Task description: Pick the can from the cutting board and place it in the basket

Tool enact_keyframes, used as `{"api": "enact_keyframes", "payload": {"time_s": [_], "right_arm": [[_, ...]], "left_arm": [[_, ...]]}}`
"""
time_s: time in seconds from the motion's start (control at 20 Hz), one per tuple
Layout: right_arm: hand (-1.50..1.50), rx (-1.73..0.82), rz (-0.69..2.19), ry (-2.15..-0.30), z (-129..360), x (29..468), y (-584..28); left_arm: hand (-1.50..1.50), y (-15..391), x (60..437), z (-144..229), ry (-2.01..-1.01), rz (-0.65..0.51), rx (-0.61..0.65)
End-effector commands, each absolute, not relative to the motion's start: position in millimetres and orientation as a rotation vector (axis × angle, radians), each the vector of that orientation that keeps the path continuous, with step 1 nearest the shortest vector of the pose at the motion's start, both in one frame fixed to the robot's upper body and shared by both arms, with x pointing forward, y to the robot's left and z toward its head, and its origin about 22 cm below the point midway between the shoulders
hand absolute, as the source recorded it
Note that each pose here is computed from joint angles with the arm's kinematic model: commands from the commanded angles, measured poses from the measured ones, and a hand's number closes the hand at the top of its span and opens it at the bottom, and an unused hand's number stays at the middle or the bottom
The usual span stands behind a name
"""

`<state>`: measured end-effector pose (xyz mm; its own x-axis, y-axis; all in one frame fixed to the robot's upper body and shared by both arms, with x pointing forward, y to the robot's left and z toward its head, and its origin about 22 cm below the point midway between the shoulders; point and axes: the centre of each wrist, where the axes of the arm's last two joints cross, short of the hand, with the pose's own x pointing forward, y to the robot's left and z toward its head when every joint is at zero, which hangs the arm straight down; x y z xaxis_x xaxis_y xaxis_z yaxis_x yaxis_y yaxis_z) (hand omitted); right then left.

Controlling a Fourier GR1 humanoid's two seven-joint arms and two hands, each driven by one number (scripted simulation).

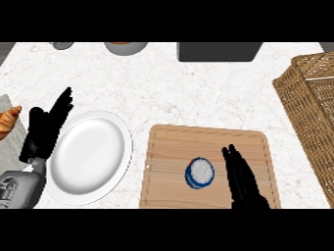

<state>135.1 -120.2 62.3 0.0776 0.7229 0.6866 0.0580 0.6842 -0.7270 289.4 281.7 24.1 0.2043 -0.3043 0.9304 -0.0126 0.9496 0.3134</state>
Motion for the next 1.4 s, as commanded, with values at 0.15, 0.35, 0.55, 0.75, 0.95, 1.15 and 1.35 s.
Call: {"api": "enact_keyframes", "payload": {"time_s": [0.15,0.35,0.55,0.75,0.95,1.15,1.35], "right_arm": [[-1.5,-0.695,0.534,-1.428,53.0,169.5,-109.0],[-1.5,-0.705,0.58,-1.426,45.2,165.4,-111.0],[-1.5,-0.669,0.558,-1.371,34.3,177.8,-117.3],[-1.5,-0.64,0.579,-1.365,25.0,169.9,-94.4],[-1.5,-0.623,0.593,-1.352,33.8,169.0,-103.1],[-1.5,-0.64,0.578,-1.346,21.8,188.0,-114.1],[-1.5,-0.656,0.571,-1.364,15.0,181.6,-109.4]], "left_arm": [[0.0,279.8,290.5,32.6,-1.359,-0.222,0.269],[0.0,278.3,310.1,26.3,-1.344,-0.19,0.27],[0.0,277.2,290.4,43.2,-1.368,-0.203,0.262],[0.0,270.0,292.2,15.9,-1.354,-0.212,0.275],[0.0,273.2,300.9,19.1,-1.37,-0.221,0.276],[0.0,281.5,295.6,38.0,-1.367,-0.194,0.263],[0.0,272.2,277.0,13.9,-1.356,-0.21,0.265]]}}
